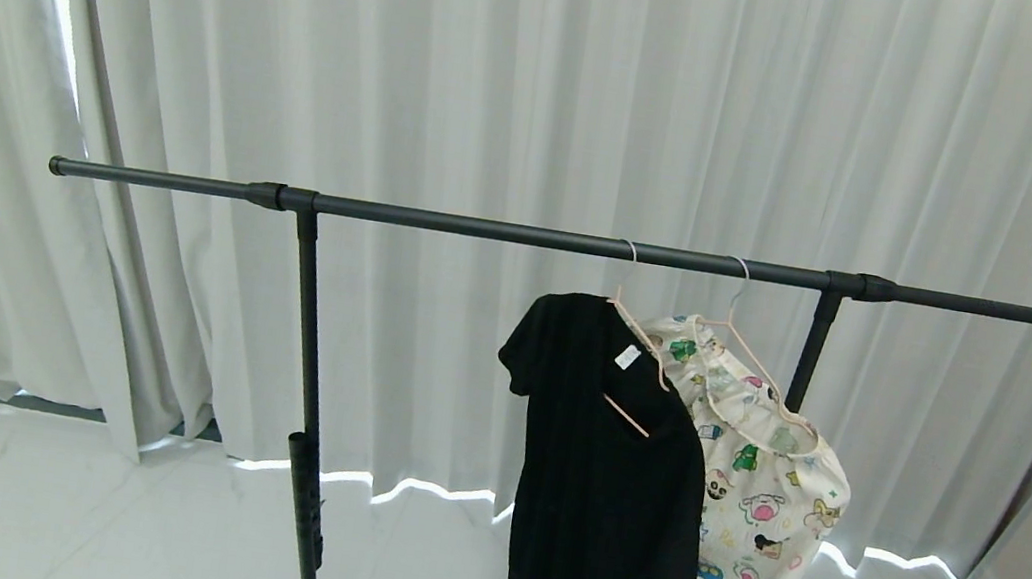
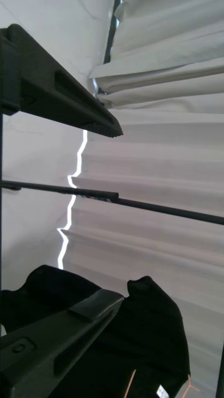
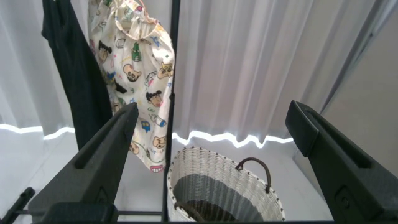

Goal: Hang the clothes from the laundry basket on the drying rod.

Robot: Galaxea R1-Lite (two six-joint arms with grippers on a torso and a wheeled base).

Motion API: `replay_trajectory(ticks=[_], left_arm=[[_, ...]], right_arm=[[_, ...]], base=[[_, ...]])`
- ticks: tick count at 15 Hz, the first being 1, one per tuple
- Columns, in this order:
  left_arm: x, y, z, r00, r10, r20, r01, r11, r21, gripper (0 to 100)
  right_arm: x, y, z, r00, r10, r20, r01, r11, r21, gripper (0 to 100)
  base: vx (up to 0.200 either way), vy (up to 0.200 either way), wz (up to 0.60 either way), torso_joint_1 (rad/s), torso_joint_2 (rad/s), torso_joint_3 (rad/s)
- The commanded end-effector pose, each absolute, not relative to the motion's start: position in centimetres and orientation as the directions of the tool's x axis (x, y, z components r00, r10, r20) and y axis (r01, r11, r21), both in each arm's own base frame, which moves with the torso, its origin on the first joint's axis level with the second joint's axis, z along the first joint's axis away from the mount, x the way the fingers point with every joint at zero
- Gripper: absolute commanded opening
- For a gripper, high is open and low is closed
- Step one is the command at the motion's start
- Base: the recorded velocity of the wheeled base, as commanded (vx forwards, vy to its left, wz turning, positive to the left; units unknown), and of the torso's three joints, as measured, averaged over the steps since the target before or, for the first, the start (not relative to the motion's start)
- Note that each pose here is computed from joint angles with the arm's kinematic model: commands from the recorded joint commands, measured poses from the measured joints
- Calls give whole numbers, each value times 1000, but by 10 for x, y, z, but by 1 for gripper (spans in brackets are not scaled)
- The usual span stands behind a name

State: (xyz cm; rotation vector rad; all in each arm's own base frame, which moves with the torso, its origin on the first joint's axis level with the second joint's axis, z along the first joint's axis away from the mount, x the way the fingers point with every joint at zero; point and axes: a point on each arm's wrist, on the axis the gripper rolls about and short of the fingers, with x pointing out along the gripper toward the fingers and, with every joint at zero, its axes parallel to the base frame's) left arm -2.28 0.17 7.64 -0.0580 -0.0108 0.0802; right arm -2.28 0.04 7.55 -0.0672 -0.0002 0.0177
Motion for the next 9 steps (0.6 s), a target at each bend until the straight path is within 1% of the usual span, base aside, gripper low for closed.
replay_trajectory(ticks=[1,9], left_arm=[[-23,2,76,997,81,9,-81,995,-59,100],[-23,2,76,997,81,9,-81,995,-59,100]], right_arm=[[-23,0,75,1000,18,0,-18,998,-67,100],[-23,0,75,1000,18,0,-18,997,-75,100]], base=[[0,0,0,0,0,0],[0,0,0,0,0,0]])
